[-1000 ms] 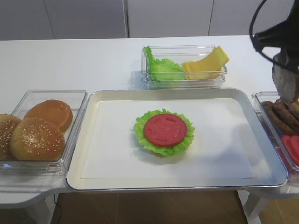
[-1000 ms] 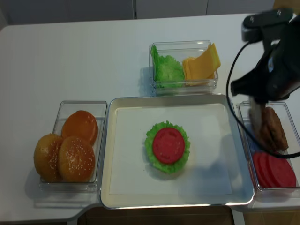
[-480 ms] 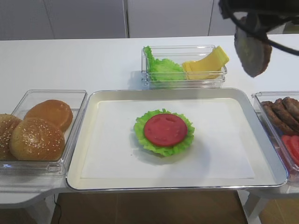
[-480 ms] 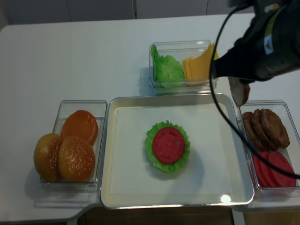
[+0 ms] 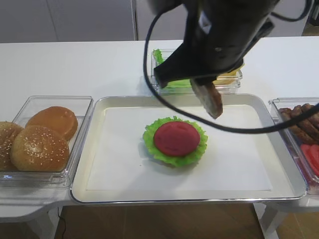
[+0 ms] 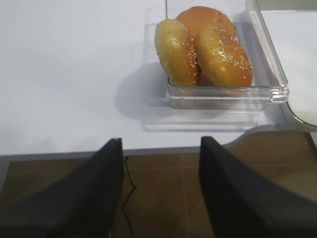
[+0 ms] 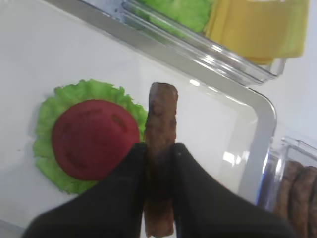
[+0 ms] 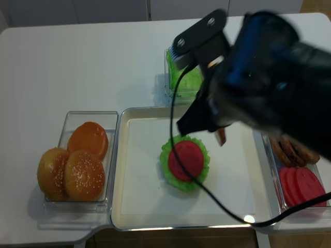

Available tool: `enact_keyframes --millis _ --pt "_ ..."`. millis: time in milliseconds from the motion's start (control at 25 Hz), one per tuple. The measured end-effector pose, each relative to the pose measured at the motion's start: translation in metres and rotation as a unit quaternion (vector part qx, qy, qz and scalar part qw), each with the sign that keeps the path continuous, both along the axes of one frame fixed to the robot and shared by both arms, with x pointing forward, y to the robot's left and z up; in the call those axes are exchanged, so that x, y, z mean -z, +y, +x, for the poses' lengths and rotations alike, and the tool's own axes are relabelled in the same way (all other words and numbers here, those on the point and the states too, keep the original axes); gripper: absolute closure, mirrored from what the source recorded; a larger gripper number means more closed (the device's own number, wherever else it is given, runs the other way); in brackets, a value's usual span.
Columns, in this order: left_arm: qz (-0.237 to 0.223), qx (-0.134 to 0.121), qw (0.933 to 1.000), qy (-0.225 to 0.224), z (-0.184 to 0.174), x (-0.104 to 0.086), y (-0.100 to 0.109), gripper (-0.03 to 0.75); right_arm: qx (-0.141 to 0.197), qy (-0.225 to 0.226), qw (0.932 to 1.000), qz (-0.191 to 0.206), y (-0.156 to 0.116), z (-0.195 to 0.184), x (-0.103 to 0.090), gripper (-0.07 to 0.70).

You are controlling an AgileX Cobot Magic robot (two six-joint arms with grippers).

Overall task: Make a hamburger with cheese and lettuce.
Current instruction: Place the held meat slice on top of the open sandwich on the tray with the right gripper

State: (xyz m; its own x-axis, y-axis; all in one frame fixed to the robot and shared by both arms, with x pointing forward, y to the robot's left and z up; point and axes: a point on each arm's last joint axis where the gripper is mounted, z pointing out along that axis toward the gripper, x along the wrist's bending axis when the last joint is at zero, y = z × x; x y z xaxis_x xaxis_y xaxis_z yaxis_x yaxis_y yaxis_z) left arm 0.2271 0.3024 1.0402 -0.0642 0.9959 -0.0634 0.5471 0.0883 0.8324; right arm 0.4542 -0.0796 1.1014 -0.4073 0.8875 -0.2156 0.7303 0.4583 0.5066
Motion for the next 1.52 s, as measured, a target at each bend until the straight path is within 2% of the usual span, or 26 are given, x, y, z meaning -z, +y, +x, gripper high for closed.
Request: enact_keyframes --millis 280,560,1240,1520 --pt "0.0 0.0 1.0 0.0 0.0 0.0 0.0 0.346 -0.021 0.013 0.9994 -0.022 0.022 0.007 0.027 0.52" --pt "0.0 0.0 1.0 0.0 0.0 0.0 0.0 0.346 -0.025 0.01 0.9994 -0.023 0.025 0.01 0.031 0.52" --pt "0.0 0.0 1.0 0.0 0.0 0.0 0.0 0.346 -0.033 0.035 0.997 -0.061 0.033 0.016 0.055 0.521" --pt "0.0 0.0 1.0 0.0 0.0 0.0 0.0 0.346 -0.033 0.036 0.9967 -0.065 0.033 0.017 0.057 0.521"
